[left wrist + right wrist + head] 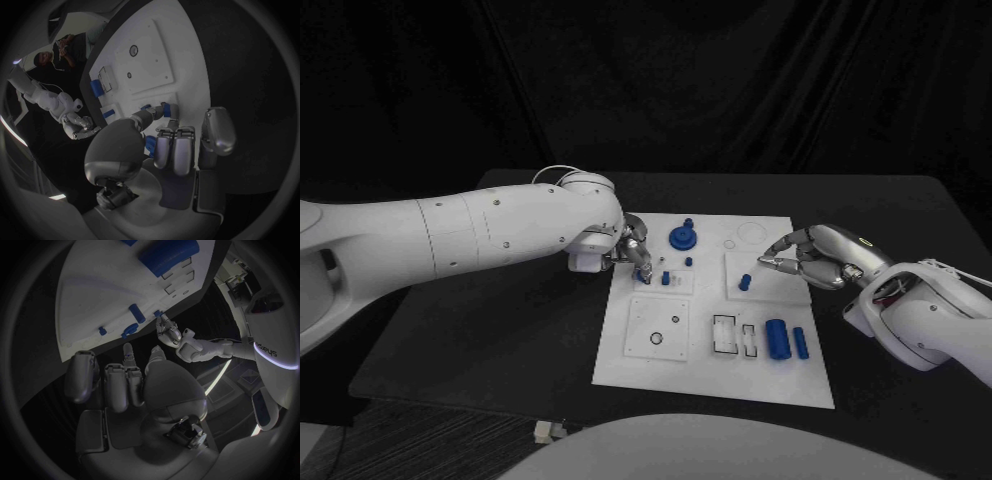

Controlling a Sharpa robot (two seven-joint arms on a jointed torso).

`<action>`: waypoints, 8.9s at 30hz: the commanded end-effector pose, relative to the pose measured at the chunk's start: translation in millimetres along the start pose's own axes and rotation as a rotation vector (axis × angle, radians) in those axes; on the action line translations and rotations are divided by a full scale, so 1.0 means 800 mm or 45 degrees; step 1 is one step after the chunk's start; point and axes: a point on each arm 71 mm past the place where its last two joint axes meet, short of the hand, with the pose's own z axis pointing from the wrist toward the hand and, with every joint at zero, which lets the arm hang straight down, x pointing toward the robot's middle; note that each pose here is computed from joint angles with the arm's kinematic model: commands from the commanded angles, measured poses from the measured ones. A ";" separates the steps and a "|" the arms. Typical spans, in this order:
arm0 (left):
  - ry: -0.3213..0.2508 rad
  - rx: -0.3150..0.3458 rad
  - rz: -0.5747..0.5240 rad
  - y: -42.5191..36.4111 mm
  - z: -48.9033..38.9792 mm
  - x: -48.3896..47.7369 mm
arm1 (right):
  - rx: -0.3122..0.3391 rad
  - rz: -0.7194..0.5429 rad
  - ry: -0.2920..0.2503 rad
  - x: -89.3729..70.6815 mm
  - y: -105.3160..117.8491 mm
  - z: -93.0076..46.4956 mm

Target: Assemble the parts on the task board

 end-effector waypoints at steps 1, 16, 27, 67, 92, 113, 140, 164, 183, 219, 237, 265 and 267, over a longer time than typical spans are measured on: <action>0.009 -0.001 0.001 0.0003 0.003 0.005 | 0.015 0.000 0.005 0.001 -0.001 -0.001; 0.010 0.003 0.001 -0.0005 0.004 0.006 | 0.017 -0.001 0.003 0.001 -0.002 -0.001; -0.006 0.010 -0.008 -0.0021 0.004 0.006 | 0.016 -0.001 0.003 0.002 -0.002 0.000; -0.001 0.022 -0.028 -0.0023 0.003 0.008 | 0.019 -0.001 0.003 0.001 -0.002 -0.001; 0.030 0.013 -0.010 -0.0001 0.003 0.009 | 0.017 -0.001 0.005 0.002 -0.002 0.000; 0.015 0.010 -0.021 0.0010 0.004 0.007 | 0.017 -0.002 0.010 0.003 -0.003 0.000; -0.053 0.106 -0.073 0.0084 -0.011 0.008 | 0.022 -0.003 0.011 0.003 -0.004 0.000; -0.190 0.226 -0.169 0.0225 -0.054 -0.025 | 0.029 -0.005 0.005 0.001 -0.007 -0.002; -0.582 0.775 -0.272 -0.0011 -0.092 -0.073 | -0.014 -0.007 -0.067 -0.017 0.006 -0.004; -1.137 1.009 -0.207 0.0764 -0.137 -0.056 | -0.385 -0.464 0.085 -0.073 0.153 0.120; -1.116 1.001 -0.277 0.0962 -0.135 -0.043 | -0.359 -0.575 0.239 -0.026 0.153 0.141; -0.785 0.934 0.680 -0.0557 -0.057 -0.021 | -0.241 -0.282 -0.227 -0.090 0.070 0.030; -0.763 0.919 0.693 -0.0616 -0.053 -0.021 | -0.227 -0.268 -0.221 -0.086 0.065 0.026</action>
